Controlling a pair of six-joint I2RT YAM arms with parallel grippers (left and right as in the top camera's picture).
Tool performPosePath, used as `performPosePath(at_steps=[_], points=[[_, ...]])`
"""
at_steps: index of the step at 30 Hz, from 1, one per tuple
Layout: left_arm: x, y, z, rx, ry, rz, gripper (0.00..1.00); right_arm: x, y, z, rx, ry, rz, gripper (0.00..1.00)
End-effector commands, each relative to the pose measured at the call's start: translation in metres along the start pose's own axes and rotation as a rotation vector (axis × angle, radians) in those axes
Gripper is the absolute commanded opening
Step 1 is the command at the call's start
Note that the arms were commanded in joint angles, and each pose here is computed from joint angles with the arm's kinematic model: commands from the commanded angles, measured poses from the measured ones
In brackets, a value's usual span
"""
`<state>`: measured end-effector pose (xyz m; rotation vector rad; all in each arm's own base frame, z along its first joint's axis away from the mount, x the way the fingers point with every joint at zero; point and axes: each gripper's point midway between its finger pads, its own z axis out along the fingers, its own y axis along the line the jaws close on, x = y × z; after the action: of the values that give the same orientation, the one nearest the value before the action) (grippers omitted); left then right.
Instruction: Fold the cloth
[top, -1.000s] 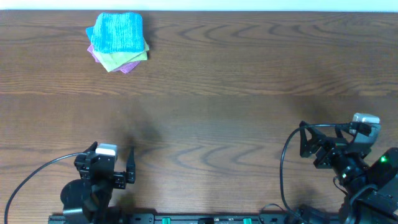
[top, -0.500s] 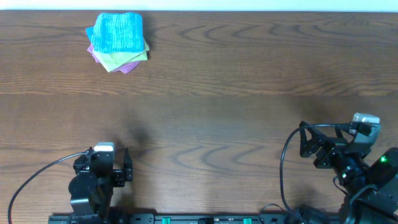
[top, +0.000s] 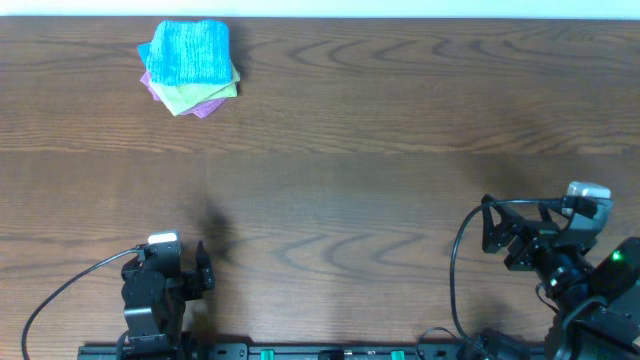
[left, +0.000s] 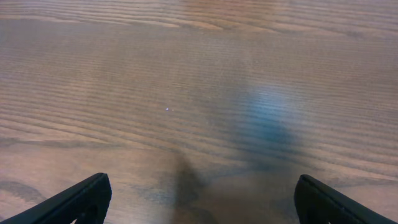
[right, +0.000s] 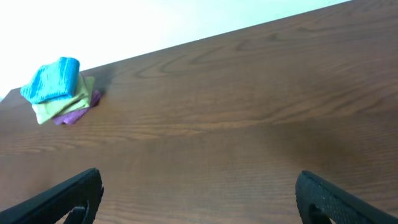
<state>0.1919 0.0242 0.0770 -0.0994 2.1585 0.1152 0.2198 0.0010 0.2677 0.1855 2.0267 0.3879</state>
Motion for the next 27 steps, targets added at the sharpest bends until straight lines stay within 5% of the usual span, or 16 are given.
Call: performPosePath(at_steps=[1, 27], points=[[0.0021, 0.0032, 0.0013, -0.021, 0.001, 0.008, 0.95, -0.001, -0.0018, -0.0011, 0.01, -0.007, 0.014, 0.99], [0.0022, 0.0032, 0.0013, -0.021, 0.001, 0.007, 0.95, 0.0077, -0.0083, -0.0021, 0.06, 0.021, 0.013, 0.99]])
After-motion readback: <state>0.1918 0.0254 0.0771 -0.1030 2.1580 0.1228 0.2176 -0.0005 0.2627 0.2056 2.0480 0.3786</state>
